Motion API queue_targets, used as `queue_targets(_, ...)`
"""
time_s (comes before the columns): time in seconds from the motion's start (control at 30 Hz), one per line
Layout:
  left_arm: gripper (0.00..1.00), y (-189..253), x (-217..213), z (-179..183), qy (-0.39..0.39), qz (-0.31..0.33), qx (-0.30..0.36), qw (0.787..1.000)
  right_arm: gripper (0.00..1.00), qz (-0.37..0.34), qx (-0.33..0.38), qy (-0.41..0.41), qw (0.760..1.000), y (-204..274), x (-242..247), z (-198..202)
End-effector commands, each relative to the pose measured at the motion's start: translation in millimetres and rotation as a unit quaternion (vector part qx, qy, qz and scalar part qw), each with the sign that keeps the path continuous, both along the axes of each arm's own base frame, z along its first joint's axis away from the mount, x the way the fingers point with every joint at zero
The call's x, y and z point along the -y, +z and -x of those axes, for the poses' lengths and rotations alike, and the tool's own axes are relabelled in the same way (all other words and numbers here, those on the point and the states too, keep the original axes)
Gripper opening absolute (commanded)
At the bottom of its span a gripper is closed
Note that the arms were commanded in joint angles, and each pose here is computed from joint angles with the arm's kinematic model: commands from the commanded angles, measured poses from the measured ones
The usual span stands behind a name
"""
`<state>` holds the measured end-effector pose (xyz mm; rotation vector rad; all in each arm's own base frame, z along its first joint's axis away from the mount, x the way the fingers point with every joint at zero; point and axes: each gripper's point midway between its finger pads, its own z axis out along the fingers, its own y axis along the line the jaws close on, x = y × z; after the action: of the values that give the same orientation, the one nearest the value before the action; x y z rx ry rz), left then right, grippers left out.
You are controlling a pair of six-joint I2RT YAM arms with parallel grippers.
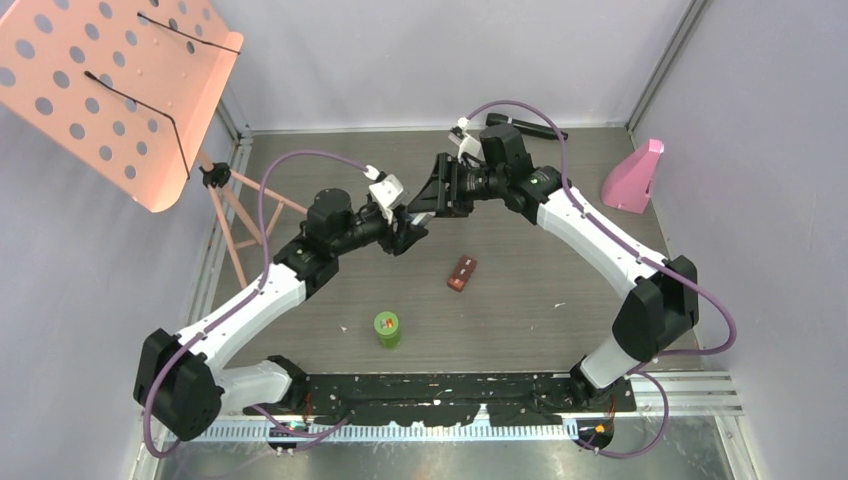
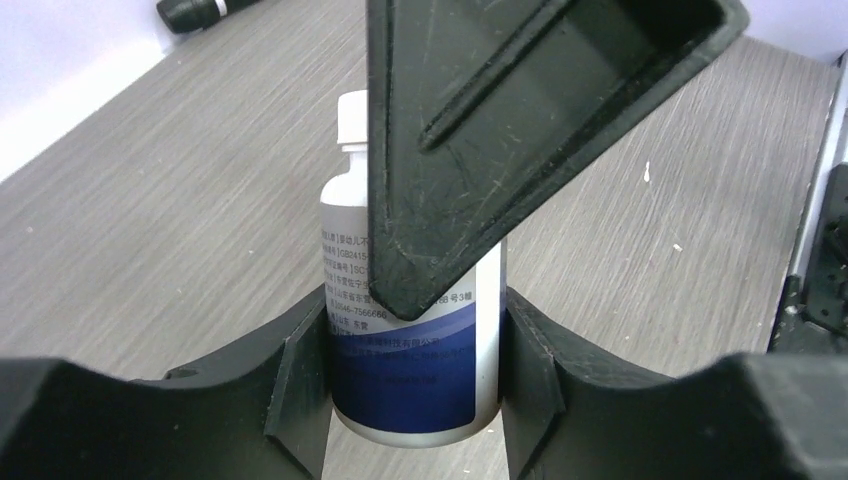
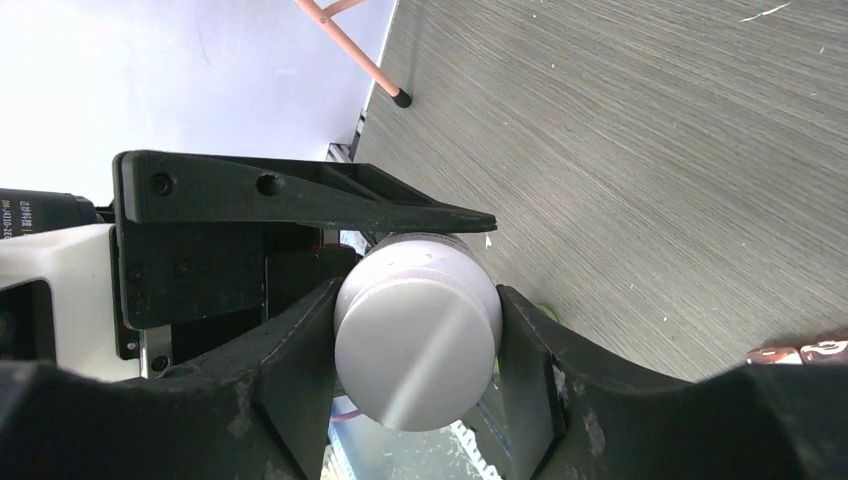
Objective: Sort the pills into containers
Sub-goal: Unscrew the lid of the pill bottle.
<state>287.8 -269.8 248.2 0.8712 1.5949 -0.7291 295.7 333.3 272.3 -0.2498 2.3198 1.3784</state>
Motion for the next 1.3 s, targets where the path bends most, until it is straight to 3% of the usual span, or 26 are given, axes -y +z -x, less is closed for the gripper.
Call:
queue_targets(0.0,0.17,24,2,-12,-0.005,0.009,0.044,0.999,0.44,-0.005,0.026,-0.007,1.000,21,1,-5)
queue_targets(0.07,0.00,21,2,-13,-0.013,-0.007,0.037,0.999,0.65,-0.002,0.040,-0.007,0.999,23,2,-6)
queue_targets(0.13,0.00,18,2,-14,-0.019,-0.021,0.039,0.999,0.94,0.003,0.061,-0.012,0.998,27,8,-9)
queue_targets(0.2,0.00,13,0,-14,-0.022,-0.034,0.047,0.998,0.99,0.006,0.074,-0.026,0.997,31,18,-15)
queue_targets(0.3,0.00,9,-3,-14,-0.027,-0.053,0.061,0.996,0.99,-0.002,0.070,-0.046,0.996,36,36,-22)
queue_targets(0.47,0.00,3,-2,-9,-0.049,-0.069,0.076,0.993,0.77,-0.018,0.047,-0.018,0.999,38,41,-14)
queue_targets(0.6,0.00,5,1,-7,-0.061,-0.067,0.081,0.993,0.70,-0.016,0.021,-0.001,1.000,27,38,-9)
queue_targets(0.8,0.00,5,2,-7,-0.060,-0.063,0.076,0.993,0.78,-0.034,0.001,0.021,0.999,26,33,-3)
queue_targets(0.87,0.00,7,1,-7,-0.058,-0.060,0.075,0.994,0.75,-0.041,-0.007,0.025,0.999,24,31,-2)
queue_targets(0.9,0.00,8,2,-7,-0.057,-0.057,0.076,0.994,0.67,-0.044,-0.014,0.029,0.998,22,30,0)
queue_targets(0.97,0.00,10,3,-5,-0.061,-0.052,0.076,0.994,0.62,-0.050,-0.021,0.034,0.998,19,28,0)
queue_targets(1.27,0.00,14,7,-1,-0.067,-0.032,0.067,0.995,0.61,-0.044,-0.022,0.036,0.998,7,28,0)
